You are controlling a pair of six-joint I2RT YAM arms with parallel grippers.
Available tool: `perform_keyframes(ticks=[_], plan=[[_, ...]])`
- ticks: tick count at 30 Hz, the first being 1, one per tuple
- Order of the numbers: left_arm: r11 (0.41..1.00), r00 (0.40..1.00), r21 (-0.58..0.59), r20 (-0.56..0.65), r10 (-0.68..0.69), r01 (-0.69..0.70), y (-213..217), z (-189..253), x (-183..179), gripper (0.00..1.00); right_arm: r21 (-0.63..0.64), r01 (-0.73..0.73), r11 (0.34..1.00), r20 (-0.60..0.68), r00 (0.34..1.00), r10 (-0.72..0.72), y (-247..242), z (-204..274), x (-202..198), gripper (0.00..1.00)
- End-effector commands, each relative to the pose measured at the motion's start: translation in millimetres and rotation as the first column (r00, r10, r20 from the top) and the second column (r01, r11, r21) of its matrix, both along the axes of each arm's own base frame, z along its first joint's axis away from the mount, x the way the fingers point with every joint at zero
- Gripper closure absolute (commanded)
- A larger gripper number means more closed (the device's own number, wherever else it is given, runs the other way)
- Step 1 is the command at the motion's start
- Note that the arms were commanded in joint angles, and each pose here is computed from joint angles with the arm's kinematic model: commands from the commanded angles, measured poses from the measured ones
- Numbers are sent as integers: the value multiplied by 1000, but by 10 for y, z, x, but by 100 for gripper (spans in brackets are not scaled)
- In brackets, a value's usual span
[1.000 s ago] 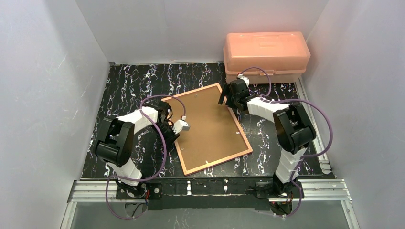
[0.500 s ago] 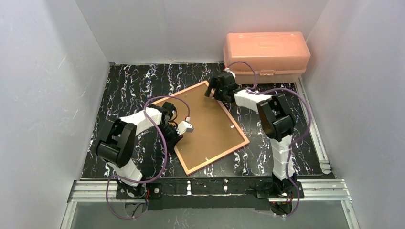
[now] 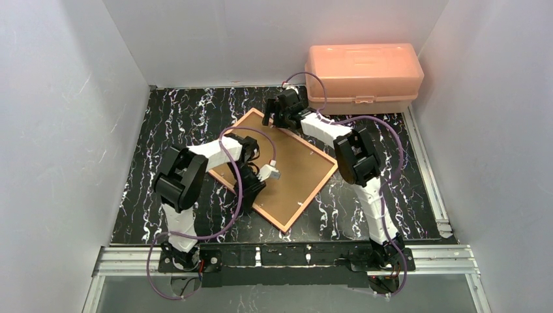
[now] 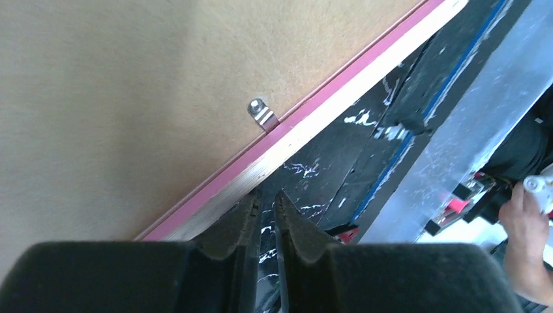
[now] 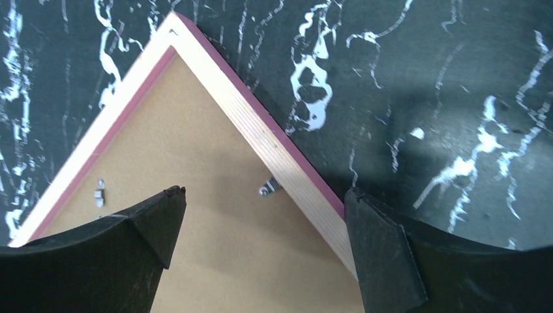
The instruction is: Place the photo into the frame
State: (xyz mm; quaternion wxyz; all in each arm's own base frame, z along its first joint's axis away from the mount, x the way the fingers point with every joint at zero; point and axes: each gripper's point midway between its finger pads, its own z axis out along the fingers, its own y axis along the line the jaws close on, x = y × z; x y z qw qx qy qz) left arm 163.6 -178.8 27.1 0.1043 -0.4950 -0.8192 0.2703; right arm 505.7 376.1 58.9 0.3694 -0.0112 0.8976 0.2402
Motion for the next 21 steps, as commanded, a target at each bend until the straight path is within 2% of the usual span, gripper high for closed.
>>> perform_keyframes(ticks=[1,6,10,13,14,17,19,21], plan=[[987,995,-133,-41,90,-95,-184,403,201,85,-83,-13,996,80,997,19,-124,637,-181,1],[945,970,-221,-79,229,-241,108,1032,576,81,-153,60,986,113,993,-43,-508,865,-358,1],[910,928,-198,3,372,-365,516,1198,1119,80,-167,141,976,86,988,-128,-907,888,-693,1],[821,822,-176,90,562,-543,872,1099,1778,81,-108,175,979,68,983,-168,-1103,945,-1031,1],[769,763,-186,120,636,-612,1059,1121,2021,81,-85,182,980,58,982,-177,-1161,966,-1150,1],[664,645,-183,158,748,-725,1368,1019,2472,82,-43,200,979,5,980,-200,-1341,926,-1513,1],[628,598,-166,201,776,-760,1499,879,2681,84,-18,212,977,-38,976,-213,-1440,873,-1743,1],[610,576,-157,217,788,-777,1550,753,2815,84,-10,228,974,-67,971,-228,-1555,827,-1938,1]])
